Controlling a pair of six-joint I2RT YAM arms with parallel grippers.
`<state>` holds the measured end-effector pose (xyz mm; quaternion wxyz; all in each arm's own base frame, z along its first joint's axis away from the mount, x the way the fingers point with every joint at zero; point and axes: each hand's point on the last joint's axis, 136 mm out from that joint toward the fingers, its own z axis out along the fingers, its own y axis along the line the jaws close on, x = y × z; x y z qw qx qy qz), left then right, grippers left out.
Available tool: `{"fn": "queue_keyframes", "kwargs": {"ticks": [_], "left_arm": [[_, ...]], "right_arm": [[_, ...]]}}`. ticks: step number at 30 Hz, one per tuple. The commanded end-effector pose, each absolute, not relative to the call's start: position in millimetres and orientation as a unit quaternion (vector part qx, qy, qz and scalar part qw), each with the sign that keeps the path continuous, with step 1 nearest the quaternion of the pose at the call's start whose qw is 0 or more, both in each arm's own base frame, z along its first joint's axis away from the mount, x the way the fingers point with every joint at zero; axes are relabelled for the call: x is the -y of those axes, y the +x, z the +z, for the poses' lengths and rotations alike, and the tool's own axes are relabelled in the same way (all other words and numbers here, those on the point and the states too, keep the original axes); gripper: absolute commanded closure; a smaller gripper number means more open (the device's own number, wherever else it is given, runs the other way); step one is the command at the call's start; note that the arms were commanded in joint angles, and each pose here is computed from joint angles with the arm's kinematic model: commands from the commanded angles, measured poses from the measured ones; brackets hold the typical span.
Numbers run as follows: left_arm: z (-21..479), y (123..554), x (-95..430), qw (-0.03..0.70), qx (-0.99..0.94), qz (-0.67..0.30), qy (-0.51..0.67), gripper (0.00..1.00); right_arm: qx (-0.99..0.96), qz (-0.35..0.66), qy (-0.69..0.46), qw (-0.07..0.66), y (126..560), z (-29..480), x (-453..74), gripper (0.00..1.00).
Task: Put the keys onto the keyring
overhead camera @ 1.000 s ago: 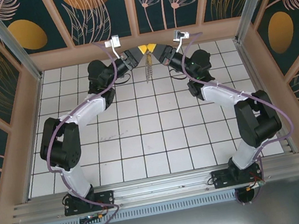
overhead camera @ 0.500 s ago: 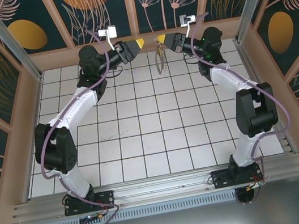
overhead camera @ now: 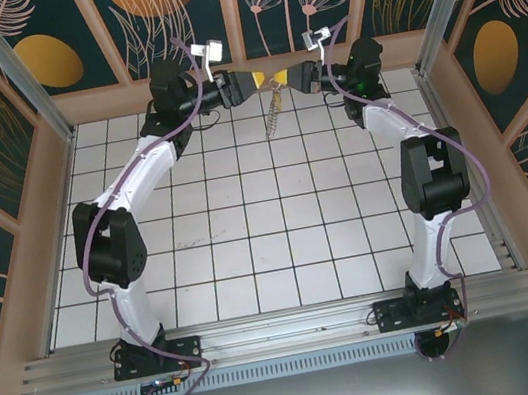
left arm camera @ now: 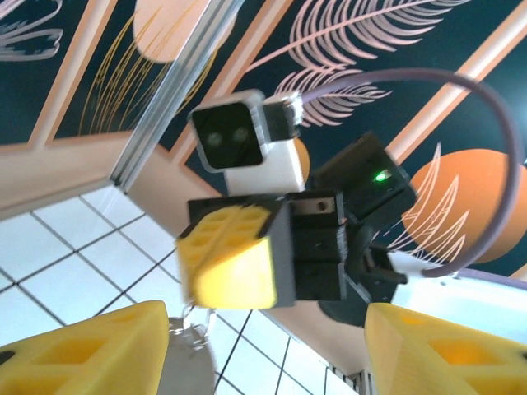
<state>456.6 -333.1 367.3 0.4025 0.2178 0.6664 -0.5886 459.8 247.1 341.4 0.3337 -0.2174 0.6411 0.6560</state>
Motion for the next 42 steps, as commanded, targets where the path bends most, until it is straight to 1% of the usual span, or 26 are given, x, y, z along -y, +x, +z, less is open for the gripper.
{"fn": "queue_keyframes", "kwargs": {"ticks": [1,8,24,30,37,42], "left_arm": [[365.7,460.1,333.0,0.397,-0.664,-0.589,0.233,0.39],[357.2,458.4,338.8,0.372,-0.656,-0.610,0.242,0.58],[340.3,451.5,338.8,0.353,-0.653,-0.626,0.239,0.60],[337.5,448.3,338.2,0.351,-0.651,-0.629,0.240,0.65],[340.0,446.4,338.6,0.349,-0.643,-0.637,0.241,0.78],[341.0,444.9,339.6,0.346,-0.637,-0.645,0.240,0.78]], "right_arm": [[-0.617,0.657,-0.263,0.344,443.4,362.1,-255.8,1.00],[-0.611,0.657,-0.272,0.347,434.7,367.4,-265.7,1.00],[-0.611,0.656,-0.266,0.353,436.9,369.2,-268.0,1.00],[-0.613,0.656,-0.263,0.353,438.6,368.4,-268.2,1.00],[-0.612,0.657,-0.264,0.353,437.9,369.0,-268.8,1.00],[-0.611,0.657,-0.264,0.353,437.6,369.3,-269.4,1.00]]}}
